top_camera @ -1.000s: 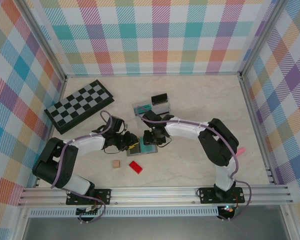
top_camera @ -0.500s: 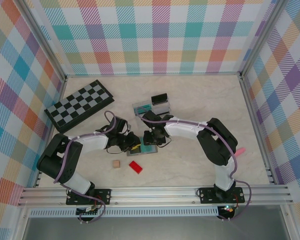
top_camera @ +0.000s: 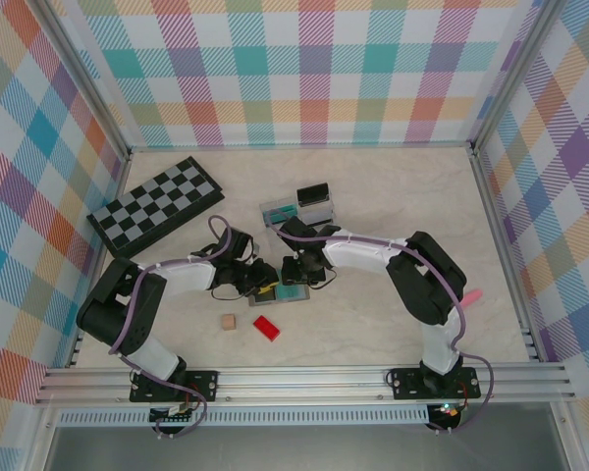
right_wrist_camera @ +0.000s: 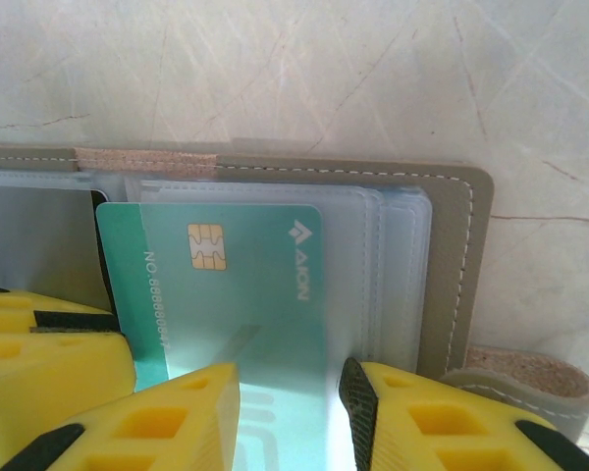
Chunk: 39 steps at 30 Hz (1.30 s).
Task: Take the credit cards out of the card holder
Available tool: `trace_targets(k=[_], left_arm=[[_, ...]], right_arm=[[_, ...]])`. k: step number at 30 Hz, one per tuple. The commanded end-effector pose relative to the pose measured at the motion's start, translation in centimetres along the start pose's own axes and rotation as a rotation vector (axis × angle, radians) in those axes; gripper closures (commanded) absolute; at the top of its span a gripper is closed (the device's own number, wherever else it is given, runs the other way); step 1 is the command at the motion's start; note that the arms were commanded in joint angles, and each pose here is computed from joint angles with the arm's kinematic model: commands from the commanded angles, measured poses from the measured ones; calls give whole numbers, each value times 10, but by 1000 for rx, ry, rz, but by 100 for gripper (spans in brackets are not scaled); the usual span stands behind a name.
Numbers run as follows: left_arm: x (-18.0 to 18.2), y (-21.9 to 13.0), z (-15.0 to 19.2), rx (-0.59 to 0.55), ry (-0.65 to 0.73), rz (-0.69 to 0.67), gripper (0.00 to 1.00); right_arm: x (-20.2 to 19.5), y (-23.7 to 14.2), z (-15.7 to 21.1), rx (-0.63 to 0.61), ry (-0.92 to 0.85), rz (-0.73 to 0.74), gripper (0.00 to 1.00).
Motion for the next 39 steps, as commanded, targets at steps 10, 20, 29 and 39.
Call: trace_targets(k=[10, 20, 29, 39], left_arm=[[-9, 6, -1, 36, 29, 59, 83], [-9, 4, -1, 28, 42, 64, 92], [-1, -8, -1, -8, 66, -3, 100], [6, -29, 3, -43, 89, -50, 100]], right_arm=[[-5, 15, 8, 71, 19, -2, 65], [-7, 17, 9, 76, 21, 6, 65], [-14, 12, 8, 65, 42, 19, 65], [-18, 11, 7, 63, 60, 21, 65]])
Point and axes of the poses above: each hand's point on the last joint's axis, 136 mm out from that joint toward the fingers, its own y axis out along the fingers, its own x axis along the line the jaws close on, z = x × y, the point moved 7 cm from there along -y, back along the fingers, and after that the axes turned 5 degrees about -y, right-handed, at the moved point
